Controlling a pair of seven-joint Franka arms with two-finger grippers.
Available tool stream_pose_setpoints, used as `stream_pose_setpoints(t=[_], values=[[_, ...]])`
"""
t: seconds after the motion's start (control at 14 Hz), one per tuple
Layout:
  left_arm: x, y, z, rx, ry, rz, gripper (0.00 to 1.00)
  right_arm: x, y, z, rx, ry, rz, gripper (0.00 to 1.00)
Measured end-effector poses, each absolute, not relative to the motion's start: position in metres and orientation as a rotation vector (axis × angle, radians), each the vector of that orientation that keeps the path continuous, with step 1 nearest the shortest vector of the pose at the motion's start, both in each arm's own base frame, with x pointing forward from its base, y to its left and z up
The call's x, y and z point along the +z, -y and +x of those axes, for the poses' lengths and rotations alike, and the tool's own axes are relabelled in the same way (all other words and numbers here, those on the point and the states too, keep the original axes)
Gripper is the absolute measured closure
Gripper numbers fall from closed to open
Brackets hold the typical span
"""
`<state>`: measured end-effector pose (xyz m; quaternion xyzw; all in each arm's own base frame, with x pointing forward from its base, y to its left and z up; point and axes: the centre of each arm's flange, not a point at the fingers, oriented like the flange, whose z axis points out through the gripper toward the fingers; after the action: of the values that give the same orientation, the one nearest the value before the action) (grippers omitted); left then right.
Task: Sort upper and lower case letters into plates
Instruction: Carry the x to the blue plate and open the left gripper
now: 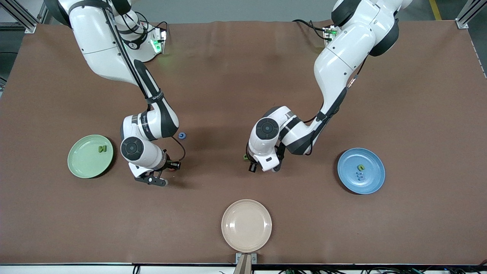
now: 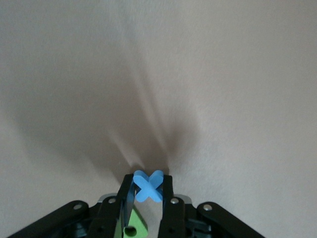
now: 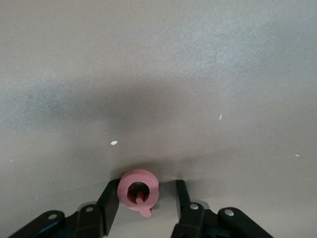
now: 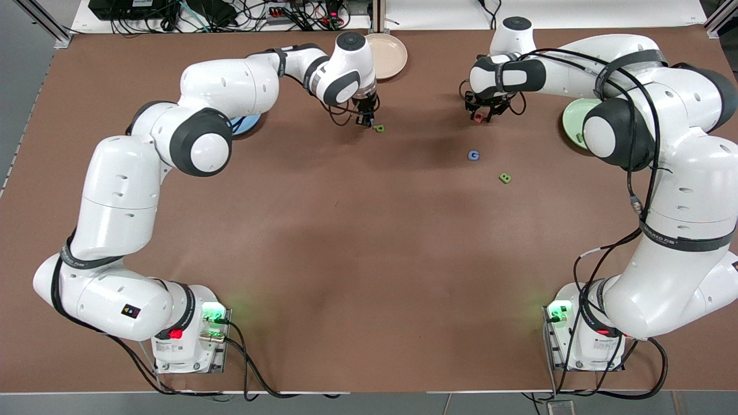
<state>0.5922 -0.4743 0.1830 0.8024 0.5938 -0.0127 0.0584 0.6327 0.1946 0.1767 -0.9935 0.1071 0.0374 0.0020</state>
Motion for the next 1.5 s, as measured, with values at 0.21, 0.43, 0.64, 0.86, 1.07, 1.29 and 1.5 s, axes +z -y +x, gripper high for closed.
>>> stream_pose_setpoints(t=[0.21, 0.43, 0.64, 0.86, 1.07, 1.29, 1.5], values=[[0.229, 0.433, 0.635, 0.02, -1.852, 2.351, 0.73, 0.177, -0.193, 0.633, 0.115, -0.336, -3.12, 0.46], [0.28, 0.37, 0.668, 0.081, -1.815, 2.444, 0.73, 0.177, -0.193, 0.634, 0.108, -0.334, -3.12, 0.48], [0.291, 0.324, 0.676, 0.075, -1.746, 2.604, 0.73, 0.178, -0.194, 0.635, 0.099, -0.332, -3.119, 0.58], [0.286, 0.271, 0.675, 0.068, -1.586, 2.786, 0.73, 0.179, -0.194, 0.635, 0.097, -0.332, -3.119, 0.63], [0.27, 0.201, 0.671, 0.107, -1.472, 2.902, 0.73, 0.179, -0.194, 0.635, 0.096, -0.331, -3.119, 0.63], [0.228, 0.147, 0.66, 0.185, -1.388, 2.974, 0.73, 0.183, -0.194, 0.636, 0.101, -0.323, -3.126, 0.63], [0.21, 0.128, 0.65, 0.178, -1.374, 3.01, 0.7, 0.222, -0.182, 0.639, 0.175, -0.312, -3.16, 0.63]])
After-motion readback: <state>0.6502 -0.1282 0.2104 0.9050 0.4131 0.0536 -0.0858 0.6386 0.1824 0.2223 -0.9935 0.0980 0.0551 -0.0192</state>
